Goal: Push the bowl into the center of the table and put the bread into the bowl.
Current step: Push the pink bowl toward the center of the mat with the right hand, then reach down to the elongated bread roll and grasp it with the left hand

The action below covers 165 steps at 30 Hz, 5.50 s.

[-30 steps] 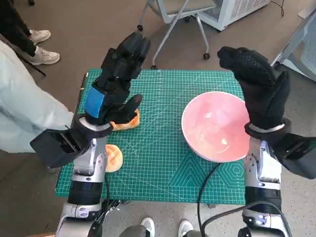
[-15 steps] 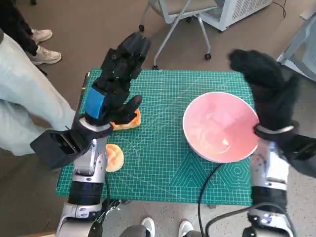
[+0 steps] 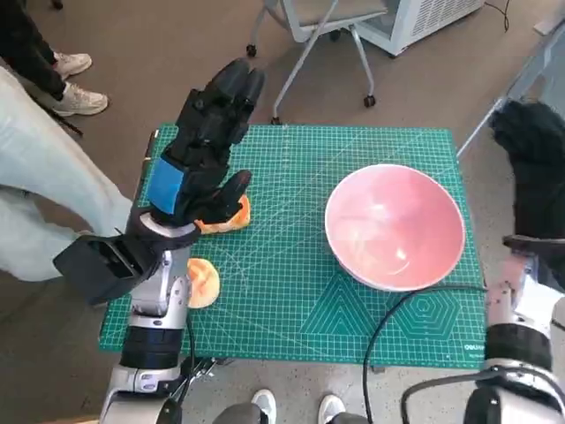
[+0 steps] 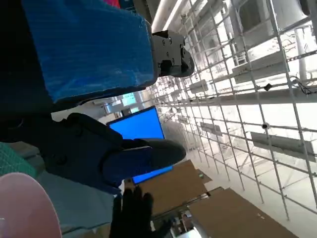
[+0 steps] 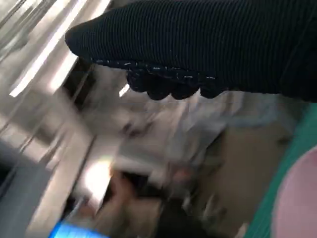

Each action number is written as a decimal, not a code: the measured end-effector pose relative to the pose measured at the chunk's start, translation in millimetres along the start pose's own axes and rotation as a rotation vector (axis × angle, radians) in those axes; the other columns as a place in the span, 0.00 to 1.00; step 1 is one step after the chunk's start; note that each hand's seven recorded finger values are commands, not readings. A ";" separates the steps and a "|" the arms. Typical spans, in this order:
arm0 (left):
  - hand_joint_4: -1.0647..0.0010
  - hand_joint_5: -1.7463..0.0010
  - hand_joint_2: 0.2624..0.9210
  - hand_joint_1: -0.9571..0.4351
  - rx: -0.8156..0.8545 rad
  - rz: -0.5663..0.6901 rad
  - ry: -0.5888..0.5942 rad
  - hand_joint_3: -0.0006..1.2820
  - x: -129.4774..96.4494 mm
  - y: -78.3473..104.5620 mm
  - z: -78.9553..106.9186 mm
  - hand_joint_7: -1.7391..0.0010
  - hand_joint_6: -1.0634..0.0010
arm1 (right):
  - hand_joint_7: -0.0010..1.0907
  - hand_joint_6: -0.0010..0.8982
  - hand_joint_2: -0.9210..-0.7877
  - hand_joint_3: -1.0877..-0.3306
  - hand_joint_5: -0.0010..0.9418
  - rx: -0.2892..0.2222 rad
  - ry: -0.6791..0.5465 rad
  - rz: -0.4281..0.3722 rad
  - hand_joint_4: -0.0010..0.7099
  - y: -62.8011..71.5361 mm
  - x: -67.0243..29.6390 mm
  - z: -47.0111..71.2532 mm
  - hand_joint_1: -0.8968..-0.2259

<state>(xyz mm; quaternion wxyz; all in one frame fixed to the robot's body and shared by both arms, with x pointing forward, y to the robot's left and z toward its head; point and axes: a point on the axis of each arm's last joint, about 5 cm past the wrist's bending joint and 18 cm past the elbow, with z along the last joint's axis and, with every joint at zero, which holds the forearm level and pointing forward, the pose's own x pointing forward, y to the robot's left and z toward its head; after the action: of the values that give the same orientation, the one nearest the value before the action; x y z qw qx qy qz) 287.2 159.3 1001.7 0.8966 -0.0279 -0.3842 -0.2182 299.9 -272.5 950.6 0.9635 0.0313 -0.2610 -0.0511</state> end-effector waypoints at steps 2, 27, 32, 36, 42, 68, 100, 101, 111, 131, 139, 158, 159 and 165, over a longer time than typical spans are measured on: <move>0.93 1.00 1.00 0.27 0.000 0.000 0.000 0.43 0.0 0.0 0.0 0.76 1.00 | 0.23 0.17 0.00 0.49 0.00 0.011 0.038 -0.034 0.20 -3.3 -3.0 -3.8 0.37; 0.93 1.00 1.00 0.25 0.032 0.004 0.018 0.42 -3.4 3.1 0.8 0.76 1.00 | 0.16 0.20 0.00 0.37 0.01 0.258 0.440 -0.232 0.15 13.4 -31.3 -45.4 0.46; 0.93 1.00 1.00 0.25 0.048 0.009 0.020 0.42 -8.2 6.3 3.6 0.76 1.00 | 0.16 0.21 0.00 0.35 0.00 0.327 0.496 -0.239 0.13 26.1 -35.3 -53.0 0.50; 0.93 1.00 1.00 0.25 0.062 0.013 0.021 0.41 -10.8 9.3 6.6 0.76 1.00 | 0.16 0.20 0.00 0.33 0.00 0.421 0.531 -0.261 0.10 37.4 -35.9 -57.7 0.51; 0.92 1.00 1.00 0.24 0.077 0.022 0.020 0.40 -14.4 13.1 11.0 0.76 1.00 | 0.16 0.21 0.00 0.34 0.00 0.547 0.555 -0.267 0.09 53.0 -32.6 -61.0 0.46; 0.91 1.00 1.00 0.23 0.171 0.100 0.054 0.37 -35.7 19.8 22.8 0.78 0.99 | 0.18 0.25 0.00 0.38 0.01 0.647 0.614 -0.143 0.16 97.7 -23.3 -63.6 0.45; 0.92 1.00 1.00 0.23 0.184 0.097 0.058 0.38 -34.8 18.1 23.4 0.79 0.98 | 0.12 0.23 0.00 0.39 0.01 0.623 0.623 0.000 0.14 126.5 -11.8 -58.0 0.47; 0.92 1.00 1.00 0.23 0.184 0.098 0.058 0.38 -34.8 18.0 23.3 0.79 0.98 | 0.12 0.23 0.00 0.39 0.01 0.616 0.617 0.001 0.14 125.2 -11.0 -57.4 0.47; 0.91 1.00 1.00 0.23 0.161 0.106 0.074 0.38 -35.5 16.5 17.7 0.79 0.97 | 0.13 0.27 0.00 0.39 0.02 0.419 0.389 0.113 0.17 112.2 9.3 -39.5 0.47; 0.92 1.00 1.00 0.25 0.084 0.023 0.015 0.39 -2.1 1.1 11.2 0.76 1.00 | 0.16 0.28 0.00 0.45 0.02 0.117 -0.260 0.491 0.25 107.9 34.0 23.5 0.34; 0.92 1.00 1.00 0.25 0.070 -0.009 0.013 0.39 4.7 -0.1 9.4 0.76 1.00 | 0.50 0.07 0.00 0.44 0.01 0.115 -0.347 0.523 0.27 105.3 24.5 37.7 0.36; 0.91 1.00 1.00 0.25 0.049 -0.062 -0.016 0.38 14.6 -0.2 11.2 0.75 1.00 | 0.57 0.02 0.00 0.44 0.01 0.123 -0.363 0.561 0.29 109.0 18.0 43.6 0.35; 0.91 1.00 1.00 0.25 0.050 -0.063 -0.016 0.38 14.5 0.0 11.1 0.75 1.00 | 0.57 0.02 0.00 0.44 0.01 0.123 -0.361 0.562 0.29 109.1 18.0 43.5 0.35; 0.91 1.00 1.00 0.25 0.073 -0.072 -0.018 0.38 13.6 3.7 12.8 0.75 1.00 | 0.58 0.01 0.00 0.44 0.01 0.126 -0.357 0.561 0.29 109.6 18.0 43.3 0.35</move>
<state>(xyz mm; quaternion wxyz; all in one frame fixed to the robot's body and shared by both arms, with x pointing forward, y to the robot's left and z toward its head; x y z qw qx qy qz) 288.3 160.4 1020.7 0.8851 0.0166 -0.4010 -0.2357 302.5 -167.2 1006.5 0.8754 0.0086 -0.4265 0.2275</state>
